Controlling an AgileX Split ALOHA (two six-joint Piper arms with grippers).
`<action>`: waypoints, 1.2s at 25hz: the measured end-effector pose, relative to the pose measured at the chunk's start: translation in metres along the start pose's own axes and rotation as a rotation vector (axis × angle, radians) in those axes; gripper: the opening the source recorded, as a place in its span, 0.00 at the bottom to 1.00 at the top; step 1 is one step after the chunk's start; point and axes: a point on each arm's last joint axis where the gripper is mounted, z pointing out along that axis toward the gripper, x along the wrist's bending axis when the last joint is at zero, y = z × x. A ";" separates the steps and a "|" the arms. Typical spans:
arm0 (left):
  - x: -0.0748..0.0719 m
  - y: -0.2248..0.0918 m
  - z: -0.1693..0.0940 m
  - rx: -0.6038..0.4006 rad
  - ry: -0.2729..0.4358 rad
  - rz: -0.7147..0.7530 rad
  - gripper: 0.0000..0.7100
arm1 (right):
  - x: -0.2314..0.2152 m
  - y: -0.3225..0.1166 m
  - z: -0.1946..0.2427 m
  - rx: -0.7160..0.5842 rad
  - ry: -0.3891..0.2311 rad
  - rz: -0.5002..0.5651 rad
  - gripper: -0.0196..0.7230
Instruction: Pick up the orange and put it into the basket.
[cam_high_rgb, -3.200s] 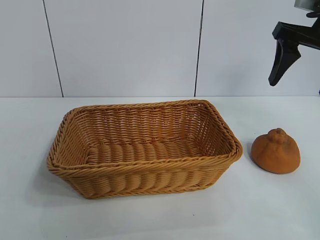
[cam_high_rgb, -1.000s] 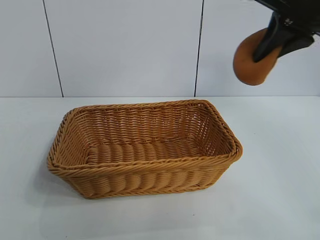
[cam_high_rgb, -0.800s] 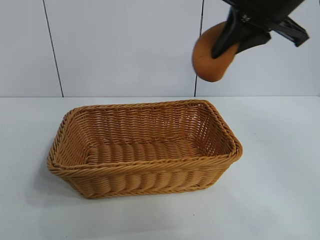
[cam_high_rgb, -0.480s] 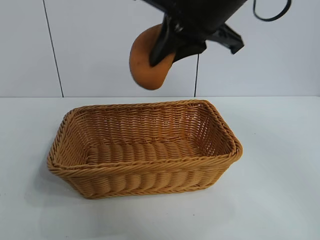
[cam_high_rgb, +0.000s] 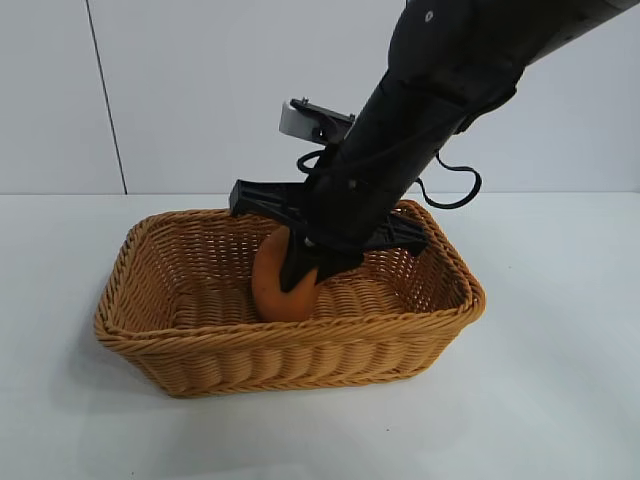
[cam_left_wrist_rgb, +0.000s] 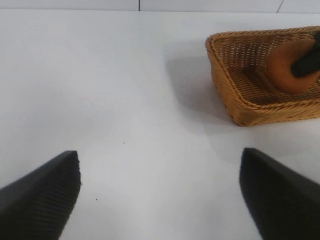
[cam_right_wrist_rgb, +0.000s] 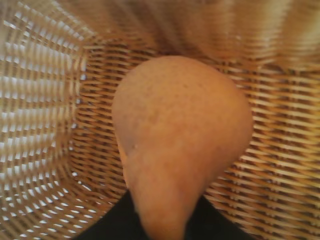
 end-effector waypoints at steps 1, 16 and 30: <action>0.000 0.000 0.000 0.000 0.000 0.000 0.87 | 0.000 0.000 0.000 0.001 0.001 0.002 0.18; 0.000 0.000 0.000 0.000 0.000 0.000 0.87 | 0.015 0.028 -0.050 0.166 -0.066 -0.138 0.96; 0.000 0.000 0.000 0.001 0.000 0.000 0.87 | -0.012 0.082 -0.124 0.126 -0.292 -0.127 0.96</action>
